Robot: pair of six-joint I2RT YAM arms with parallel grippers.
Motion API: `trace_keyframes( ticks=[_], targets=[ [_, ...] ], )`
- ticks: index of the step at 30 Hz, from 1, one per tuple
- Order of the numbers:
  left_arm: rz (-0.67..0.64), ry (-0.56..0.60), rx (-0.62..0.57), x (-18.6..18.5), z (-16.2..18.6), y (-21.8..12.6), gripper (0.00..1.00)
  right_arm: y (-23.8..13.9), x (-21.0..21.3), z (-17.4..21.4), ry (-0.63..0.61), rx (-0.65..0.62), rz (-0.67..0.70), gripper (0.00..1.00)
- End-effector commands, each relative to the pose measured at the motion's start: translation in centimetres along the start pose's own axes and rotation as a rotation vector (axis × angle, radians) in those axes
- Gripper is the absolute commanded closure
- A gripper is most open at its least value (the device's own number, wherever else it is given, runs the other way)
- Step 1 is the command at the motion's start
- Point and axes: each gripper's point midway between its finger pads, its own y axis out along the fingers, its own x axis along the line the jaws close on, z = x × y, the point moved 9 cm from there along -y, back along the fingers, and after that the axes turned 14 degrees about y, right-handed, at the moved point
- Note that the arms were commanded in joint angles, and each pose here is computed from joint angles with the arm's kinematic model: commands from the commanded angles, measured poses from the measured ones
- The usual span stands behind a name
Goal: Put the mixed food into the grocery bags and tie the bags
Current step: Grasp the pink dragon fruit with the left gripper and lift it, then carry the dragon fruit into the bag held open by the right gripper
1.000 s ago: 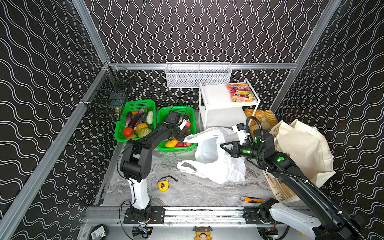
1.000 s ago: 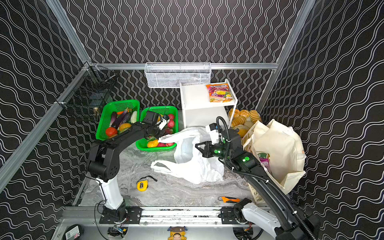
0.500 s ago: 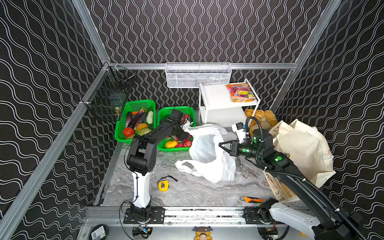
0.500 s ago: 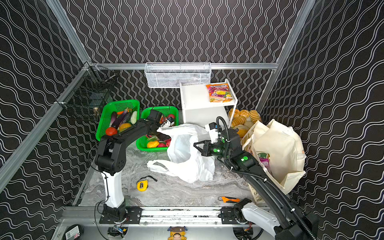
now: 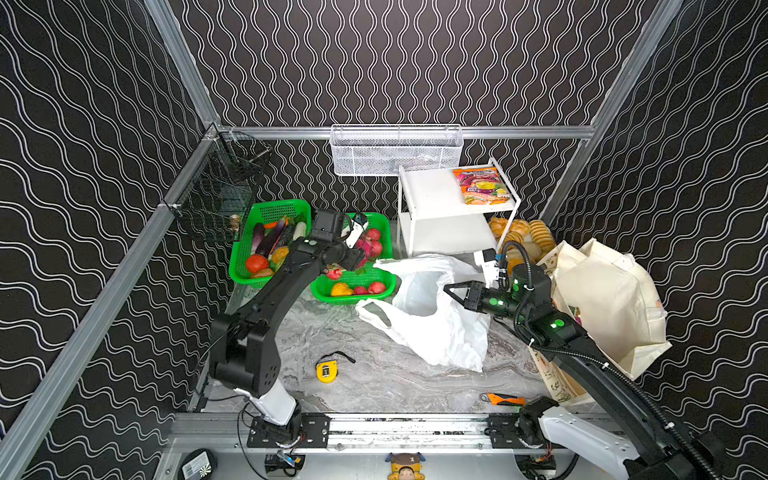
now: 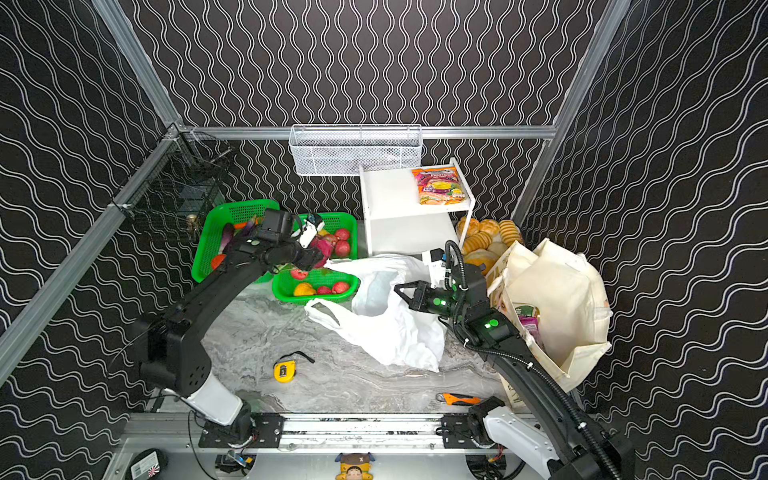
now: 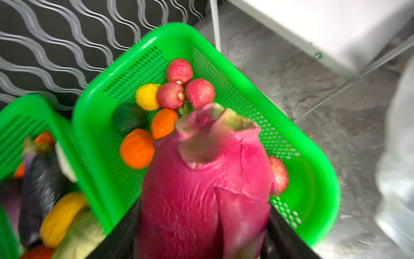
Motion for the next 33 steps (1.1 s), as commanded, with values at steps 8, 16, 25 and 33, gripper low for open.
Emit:
trace_keyframes(
  ticks=[8, 16, 25, 33],
  targets=[
    [0.373, -0.254, -0.077, -7.0, 4.6, -8.6, 0.45, 0.0, 0.6, -0.4, -0.001, -0.019, -0.065, 1.00],
    [0.687, -0.289, -0.197, -10.3, 3.7, -10.9, 0.47, 0.5, 0.3, 0.2, 0.001, 0.065, -0.109, 1.00],
    [0.768, -0.219, -0.177, -13.8, -0.8, -9.5, 0.50, 0.9, 1.2, 0.6, -0.028, 0.185, -0.190, 1.00],
    [0.762, -0.519, -0.226, -13.2, -3.0, -7.1, 0.51, 0.4, 1.5, 1.5, -0.014, 0.225, -0.329, 1.00]
  ],
)
